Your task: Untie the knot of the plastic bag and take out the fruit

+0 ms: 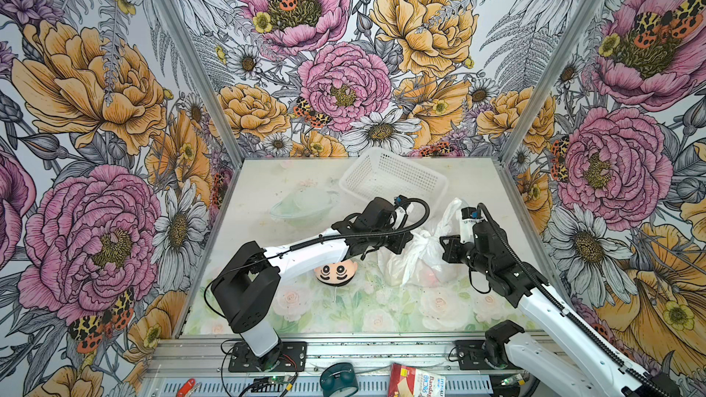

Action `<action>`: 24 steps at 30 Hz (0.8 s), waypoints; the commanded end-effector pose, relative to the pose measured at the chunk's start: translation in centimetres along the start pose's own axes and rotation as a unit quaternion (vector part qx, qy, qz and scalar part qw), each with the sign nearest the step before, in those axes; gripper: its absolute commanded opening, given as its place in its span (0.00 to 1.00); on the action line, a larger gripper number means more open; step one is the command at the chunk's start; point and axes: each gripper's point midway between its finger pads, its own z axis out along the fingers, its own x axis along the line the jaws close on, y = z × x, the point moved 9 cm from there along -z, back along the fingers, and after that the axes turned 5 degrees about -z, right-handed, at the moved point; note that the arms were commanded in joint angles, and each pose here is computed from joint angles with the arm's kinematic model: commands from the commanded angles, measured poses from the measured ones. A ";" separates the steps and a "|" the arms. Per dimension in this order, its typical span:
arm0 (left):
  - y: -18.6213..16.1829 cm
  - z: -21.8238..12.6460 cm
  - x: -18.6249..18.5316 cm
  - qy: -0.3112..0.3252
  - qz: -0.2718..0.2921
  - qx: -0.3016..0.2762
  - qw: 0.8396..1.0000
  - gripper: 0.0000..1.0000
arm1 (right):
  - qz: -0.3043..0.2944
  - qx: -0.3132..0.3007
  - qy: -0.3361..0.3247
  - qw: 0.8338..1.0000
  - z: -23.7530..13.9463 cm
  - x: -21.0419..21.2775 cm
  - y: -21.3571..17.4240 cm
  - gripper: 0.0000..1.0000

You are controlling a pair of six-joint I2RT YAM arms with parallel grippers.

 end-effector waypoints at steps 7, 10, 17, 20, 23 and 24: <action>1.7 -3.0 3.0 0.064 -0.038 -0.081 0.994 0.00 | 0.003 -0.006 -0.068 0.998 -0.4 -1.3 -0.2 0.00; 1.8 -3.6 3.0 0.067 -0.040 -0.088 0.993 0.00 | 0.004 -0.008 -0.076 0.997 -0.5 -1.4 -0.3 0.00; 1.9 -4.9 3.2 0.081 -0.040 -0.112 0.990 0.00 | 0.006 -0.012 -0.080 0.997 -0.7 -1.5 -0.3 0.00; 1.9 -5.7 3.6 0.100 -0.044 -0.127 0.986 0.00 | 0.007 -0.015 -0.080 0.997 -0.8 -1.5 -0.2 0.00; 1.9 -6.6 4.2 0.118 -0.051 -0.141 0.982 0.00 | 0.009 -0.021 -0.092 0.996 -1.0 -1.7 -0.3 0.00; 2.0 -6.9 4.6 0.122 -0.057 -0.146 0.980 0.00 | 0.011 -0.023 -0.096 0.995 -1.1 -1.8 -0.3 0.00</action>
